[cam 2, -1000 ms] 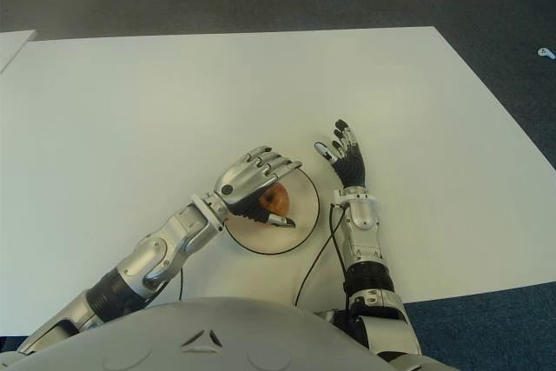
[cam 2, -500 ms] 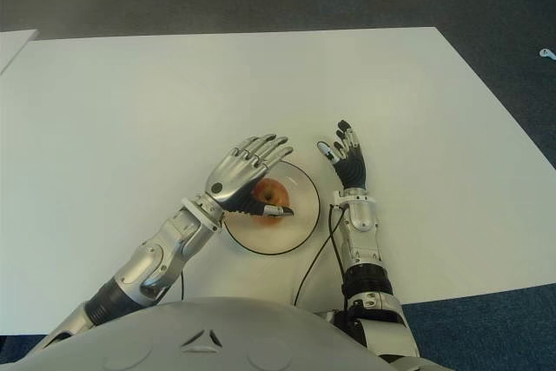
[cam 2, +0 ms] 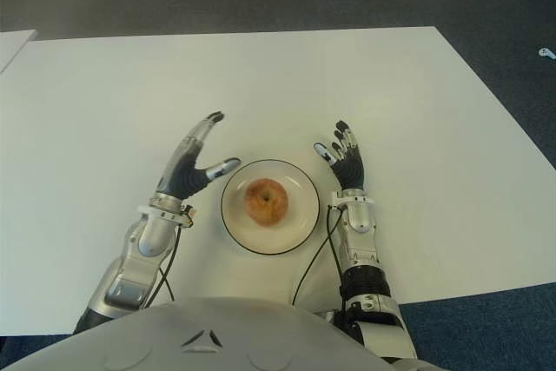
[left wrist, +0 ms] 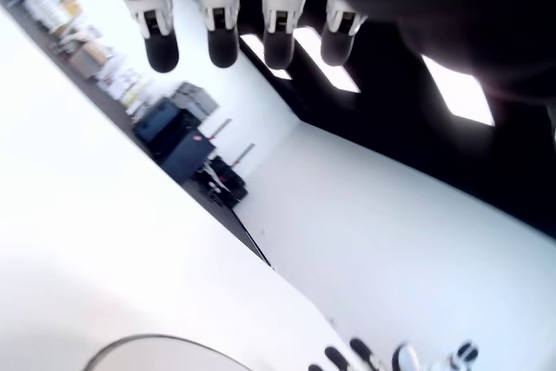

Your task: Put the apples into the plate.

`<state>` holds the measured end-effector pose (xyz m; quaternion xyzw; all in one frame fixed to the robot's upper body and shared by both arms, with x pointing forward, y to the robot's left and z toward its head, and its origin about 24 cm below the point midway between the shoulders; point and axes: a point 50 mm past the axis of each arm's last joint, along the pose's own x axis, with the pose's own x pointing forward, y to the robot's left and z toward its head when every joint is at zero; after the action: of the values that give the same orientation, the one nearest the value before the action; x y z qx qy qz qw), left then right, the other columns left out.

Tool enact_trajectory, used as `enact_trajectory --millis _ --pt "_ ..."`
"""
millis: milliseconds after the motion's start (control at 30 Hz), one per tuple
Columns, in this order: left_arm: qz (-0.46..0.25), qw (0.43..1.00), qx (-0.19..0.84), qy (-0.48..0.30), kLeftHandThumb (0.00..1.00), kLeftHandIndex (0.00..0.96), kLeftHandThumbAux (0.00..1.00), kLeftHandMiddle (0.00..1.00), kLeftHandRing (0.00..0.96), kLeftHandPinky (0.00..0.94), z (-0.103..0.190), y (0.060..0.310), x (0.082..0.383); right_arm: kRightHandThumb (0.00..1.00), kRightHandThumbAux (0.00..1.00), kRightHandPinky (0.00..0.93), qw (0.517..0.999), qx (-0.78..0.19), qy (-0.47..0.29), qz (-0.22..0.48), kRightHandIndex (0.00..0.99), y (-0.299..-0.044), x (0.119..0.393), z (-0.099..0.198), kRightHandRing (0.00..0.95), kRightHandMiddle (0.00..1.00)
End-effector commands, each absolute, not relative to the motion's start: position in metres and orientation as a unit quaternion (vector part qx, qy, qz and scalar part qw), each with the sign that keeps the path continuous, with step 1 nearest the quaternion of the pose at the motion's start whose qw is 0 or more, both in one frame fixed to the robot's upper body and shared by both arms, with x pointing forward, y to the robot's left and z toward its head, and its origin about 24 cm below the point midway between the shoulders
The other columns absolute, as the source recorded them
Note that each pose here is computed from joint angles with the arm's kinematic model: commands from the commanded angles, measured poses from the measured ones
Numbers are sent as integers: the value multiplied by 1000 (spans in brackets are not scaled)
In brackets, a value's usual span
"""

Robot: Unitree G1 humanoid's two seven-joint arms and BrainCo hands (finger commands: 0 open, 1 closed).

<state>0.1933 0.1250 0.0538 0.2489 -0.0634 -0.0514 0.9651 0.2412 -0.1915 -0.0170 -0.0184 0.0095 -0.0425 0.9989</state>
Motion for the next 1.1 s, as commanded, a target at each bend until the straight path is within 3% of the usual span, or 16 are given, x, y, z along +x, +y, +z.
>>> enact_trajectory --millis 33,300,533,733,1100 --pt "46 991 122 40 134 0 280 0 0 9 9 154 169 138 580 0 994 3 96 -45 0 -189 216 -50 0 0" --pt "137 989 30 40 64 21 331 0 0 16 -12 165 155 141 584 0 995 4 93 -43 0 -193 218 -49 0 0" --pt "170 985 -8 -2 52 113 390 37 24 99 -13 166 153 147 590 0 995 4 94 -38 0 -194 220 -49 0 0" --pt "172 985 7 -17 74 161 449 101 99 173 -21 168 153 145 596 0 995 4 99 -33 0 -193 221 -50 0 0" --pt "154 984 77 41 55 123 538 106 120 175 -54 162 147 129 599 1 995 7 95 -4 0 -189 217 -50 0 0"
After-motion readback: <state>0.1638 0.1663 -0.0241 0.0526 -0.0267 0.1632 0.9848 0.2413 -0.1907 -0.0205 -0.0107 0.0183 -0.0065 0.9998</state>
